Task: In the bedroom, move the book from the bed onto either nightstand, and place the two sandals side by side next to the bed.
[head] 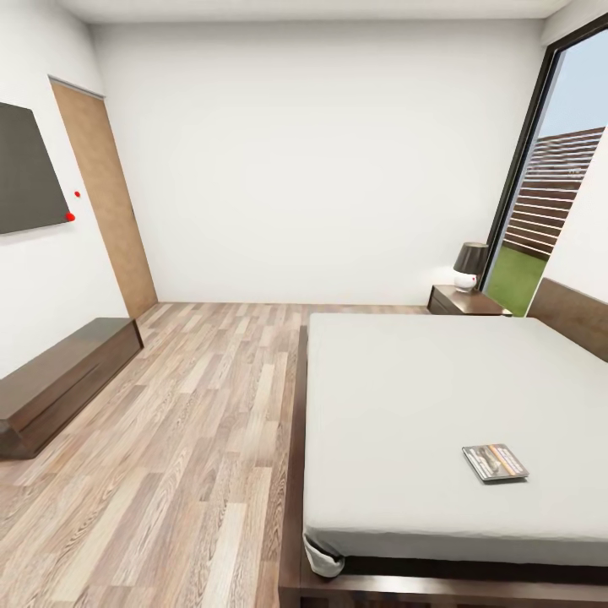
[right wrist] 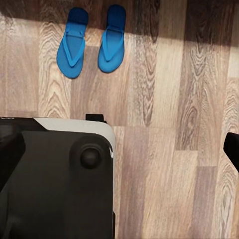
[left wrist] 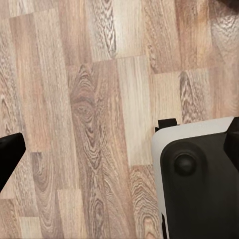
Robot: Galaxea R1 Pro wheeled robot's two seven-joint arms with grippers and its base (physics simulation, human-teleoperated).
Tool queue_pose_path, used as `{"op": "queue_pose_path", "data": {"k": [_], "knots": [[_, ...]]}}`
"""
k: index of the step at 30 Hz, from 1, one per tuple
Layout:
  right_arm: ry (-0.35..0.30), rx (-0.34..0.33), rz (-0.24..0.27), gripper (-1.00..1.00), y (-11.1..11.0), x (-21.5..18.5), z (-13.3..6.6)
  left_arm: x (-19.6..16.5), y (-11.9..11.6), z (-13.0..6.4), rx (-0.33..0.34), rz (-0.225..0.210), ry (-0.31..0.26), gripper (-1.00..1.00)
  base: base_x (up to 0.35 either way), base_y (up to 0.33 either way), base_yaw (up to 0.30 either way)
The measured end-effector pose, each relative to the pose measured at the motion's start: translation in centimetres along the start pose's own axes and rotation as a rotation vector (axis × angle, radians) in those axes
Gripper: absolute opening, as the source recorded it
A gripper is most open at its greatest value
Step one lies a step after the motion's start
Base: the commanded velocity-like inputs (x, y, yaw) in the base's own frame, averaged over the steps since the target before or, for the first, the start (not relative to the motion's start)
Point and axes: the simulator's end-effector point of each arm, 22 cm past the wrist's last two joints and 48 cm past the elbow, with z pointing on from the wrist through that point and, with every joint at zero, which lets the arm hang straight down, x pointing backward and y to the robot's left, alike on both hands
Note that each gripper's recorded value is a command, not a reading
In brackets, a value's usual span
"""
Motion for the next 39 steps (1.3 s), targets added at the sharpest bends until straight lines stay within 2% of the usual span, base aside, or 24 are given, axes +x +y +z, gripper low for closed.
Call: {"op": "queue_pose_path", "data": {"k": [27, 39], "knots": [[-0.012, -0.002, 0.000, 1.00, 0.05, -0.50, 0.05, -0.14, -0.47, -0.01, 0.006, -0.003, -0.002, 1.00, 0.000, 0.000, -0.006], [-0.010, -0.001, 0.000, 1.00, 0.04, -0.44, 0.05, -0.11, -0.57, -0.02, 0.008, 0.000, -0.002, 1.00, -0.016, 0.008, -0.222]]}}
